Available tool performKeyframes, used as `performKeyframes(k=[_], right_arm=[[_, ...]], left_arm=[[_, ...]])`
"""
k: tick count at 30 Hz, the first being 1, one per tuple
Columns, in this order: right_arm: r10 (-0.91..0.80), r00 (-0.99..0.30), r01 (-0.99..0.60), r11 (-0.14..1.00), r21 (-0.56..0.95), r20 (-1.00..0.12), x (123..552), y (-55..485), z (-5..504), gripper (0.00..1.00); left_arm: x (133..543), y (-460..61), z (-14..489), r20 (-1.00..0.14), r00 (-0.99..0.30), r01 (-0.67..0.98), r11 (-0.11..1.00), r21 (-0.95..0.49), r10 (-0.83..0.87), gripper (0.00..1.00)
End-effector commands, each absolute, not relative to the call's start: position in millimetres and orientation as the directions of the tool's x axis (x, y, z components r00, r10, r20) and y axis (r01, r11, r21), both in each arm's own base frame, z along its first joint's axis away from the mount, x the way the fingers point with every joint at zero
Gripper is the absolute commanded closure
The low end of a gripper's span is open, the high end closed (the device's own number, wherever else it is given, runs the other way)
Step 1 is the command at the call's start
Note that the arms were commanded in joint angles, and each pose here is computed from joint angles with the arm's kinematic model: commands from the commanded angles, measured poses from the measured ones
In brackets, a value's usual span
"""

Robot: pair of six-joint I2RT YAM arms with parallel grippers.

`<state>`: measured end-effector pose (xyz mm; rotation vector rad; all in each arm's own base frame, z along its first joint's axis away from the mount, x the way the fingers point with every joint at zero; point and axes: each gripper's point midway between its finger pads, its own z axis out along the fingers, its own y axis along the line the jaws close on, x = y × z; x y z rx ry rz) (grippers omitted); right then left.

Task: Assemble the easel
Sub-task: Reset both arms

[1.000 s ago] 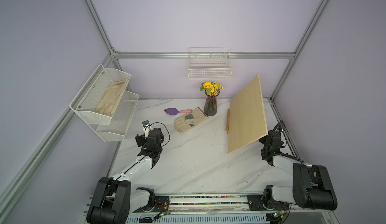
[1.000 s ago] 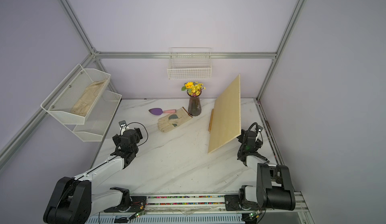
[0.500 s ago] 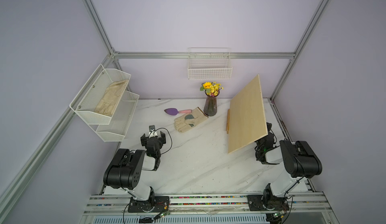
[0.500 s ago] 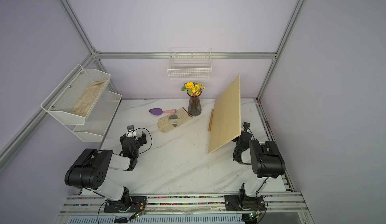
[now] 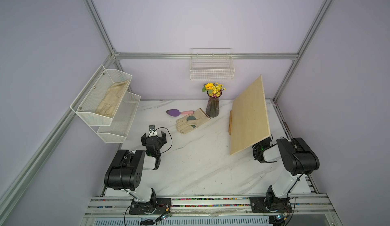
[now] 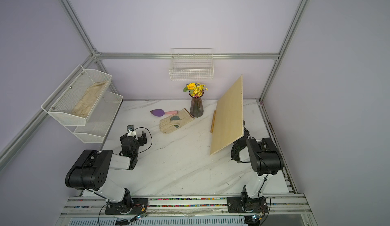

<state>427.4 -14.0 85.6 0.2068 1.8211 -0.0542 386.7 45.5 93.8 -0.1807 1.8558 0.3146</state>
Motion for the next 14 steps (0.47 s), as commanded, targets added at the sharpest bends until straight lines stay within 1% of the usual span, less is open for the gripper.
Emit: performKeyframes(k=[1,14], right_arm=[[0.092,-0.229,0.182,0.982,0.051,-0.969,428.8,-16.9,89.3,0.03],[0.090,-0.230,0.179,0.983,0.049,-0.969,429.0,-16.5,89.4,0.03]], left_arm=[[396.7,44.5,115.0,-0.972,-0.236,-0.284,0.955,0.087,0.018,0.00],[396.5,44.4,114.7,-0.971,-0.236,-0.283,0.955,0.087,0.018,0.00]])
